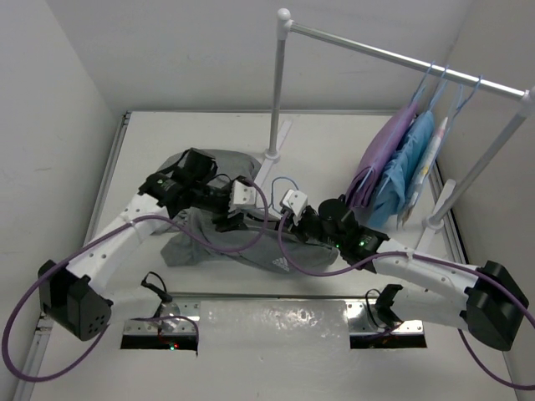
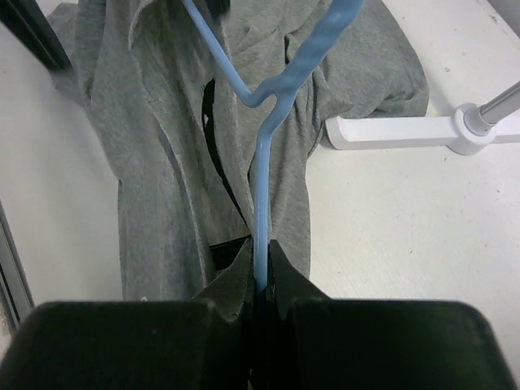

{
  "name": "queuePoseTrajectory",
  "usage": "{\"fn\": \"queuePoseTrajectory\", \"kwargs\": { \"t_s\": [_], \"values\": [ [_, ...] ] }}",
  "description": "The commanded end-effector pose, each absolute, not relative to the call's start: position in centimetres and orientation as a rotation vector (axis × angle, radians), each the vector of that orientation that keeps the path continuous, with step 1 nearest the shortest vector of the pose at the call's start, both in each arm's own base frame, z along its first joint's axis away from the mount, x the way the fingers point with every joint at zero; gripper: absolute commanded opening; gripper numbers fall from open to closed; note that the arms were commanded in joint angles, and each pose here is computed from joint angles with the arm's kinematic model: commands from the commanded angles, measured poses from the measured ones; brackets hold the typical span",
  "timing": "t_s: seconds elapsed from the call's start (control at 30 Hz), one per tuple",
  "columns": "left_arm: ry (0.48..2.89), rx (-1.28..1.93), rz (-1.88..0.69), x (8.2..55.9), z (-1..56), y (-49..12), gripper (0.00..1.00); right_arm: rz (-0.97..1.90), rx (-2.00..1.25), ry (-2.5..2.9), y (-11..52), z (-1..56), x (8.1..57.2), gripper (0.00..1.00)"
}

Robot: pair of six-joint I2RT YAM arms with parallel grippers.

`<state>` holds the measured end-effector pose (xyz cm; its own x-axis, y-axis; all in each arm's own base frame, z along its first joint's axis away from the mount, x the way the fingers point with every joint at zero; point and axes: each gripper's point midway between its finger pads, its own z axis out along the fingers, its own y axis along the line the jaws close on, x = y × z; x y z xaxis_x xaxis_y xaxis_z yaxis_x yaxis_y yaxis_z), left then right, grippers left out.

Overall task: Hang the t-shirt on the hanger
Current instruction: Place the hanger at the clothesline.

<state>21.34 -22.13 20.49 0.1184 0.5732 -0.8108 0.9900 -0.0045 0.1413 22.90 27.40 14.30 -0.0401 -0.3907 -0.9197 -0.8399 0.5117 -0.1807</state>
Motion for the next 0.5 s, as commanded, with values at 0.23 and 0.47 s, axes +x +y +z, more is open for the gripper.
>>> {"fn": "queuePoseTrajectory", "kwargs": {
  "t_s": [0.23, 0.47],
  "values": [
    [1.712, 1.587, -0.556, 26.0, 17.1, -22.3, 0.17, 0.528, -0.995, 1.510, 28.3, 19.4, 23.6, 0.00],
    [1.781, 1.452, -0.514, 26.4, 18.1, -21.6, 0.00, 0.503, -0.926, 1.545, 27.3, 19.6, 23.9, 0.30]
  ]
}}
